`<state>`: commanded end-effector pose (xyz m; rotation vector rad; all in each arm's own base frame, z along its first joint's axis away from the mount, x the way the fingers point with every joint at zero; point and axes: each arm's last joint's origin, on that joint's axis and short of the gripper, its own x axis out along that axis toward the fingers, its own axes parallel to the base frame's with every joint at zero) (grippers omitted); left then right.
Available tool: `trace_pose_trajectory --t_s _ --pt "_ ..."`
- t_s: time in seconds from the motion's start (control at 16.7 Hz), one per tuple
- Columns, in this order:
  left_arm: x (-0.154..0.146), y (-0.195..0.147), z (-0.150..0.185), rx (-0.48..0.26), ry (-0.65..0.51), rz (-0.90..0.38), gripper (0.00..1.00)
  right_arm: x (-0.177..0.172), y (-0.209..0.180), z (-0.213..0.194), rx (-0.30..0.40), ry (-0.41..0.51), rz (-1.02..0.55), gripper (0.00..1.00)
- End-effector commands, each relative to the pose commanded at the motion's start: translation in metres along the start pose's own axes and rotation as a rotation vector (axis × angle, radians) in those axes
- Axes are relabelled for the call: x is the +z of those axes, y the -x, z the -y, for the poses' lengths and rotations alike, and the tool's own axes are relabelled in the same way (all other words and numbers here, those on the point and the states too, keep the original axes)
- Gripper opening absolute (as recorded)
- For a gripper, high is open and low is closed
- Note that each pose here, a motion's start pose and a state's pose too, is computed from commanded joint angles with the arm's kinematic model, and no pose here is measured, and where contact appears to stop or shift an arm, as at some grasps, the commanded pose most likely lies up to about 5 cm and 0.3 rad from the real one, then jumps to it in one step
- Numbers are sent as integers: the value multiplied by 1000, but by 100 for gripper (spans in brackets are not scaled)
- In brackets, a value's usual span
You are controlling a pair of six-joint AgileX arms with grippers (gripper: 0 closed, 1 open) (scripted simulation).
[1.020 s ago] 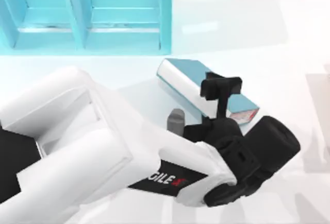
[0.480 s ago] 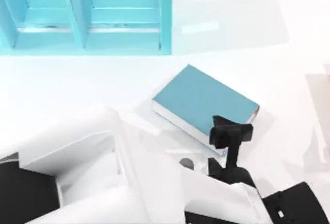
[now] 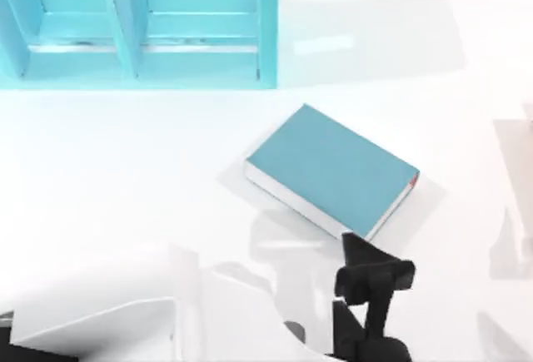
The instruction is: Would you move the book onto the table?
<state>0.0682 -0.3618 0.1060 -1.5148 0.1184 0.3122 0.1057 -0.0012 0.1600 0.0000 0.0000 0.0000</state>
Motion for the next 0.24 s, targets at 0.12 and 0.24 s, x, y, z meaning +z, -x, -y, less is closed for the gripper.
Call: trace_pose_trajectory --t_s 0.12,0.24 --pt "2 6 2 -9 7 -7 100 0 0 0 0 0 0 100" --pt "3 7 2 -10 8 -8 100 0 0 0 0 0 0 100"
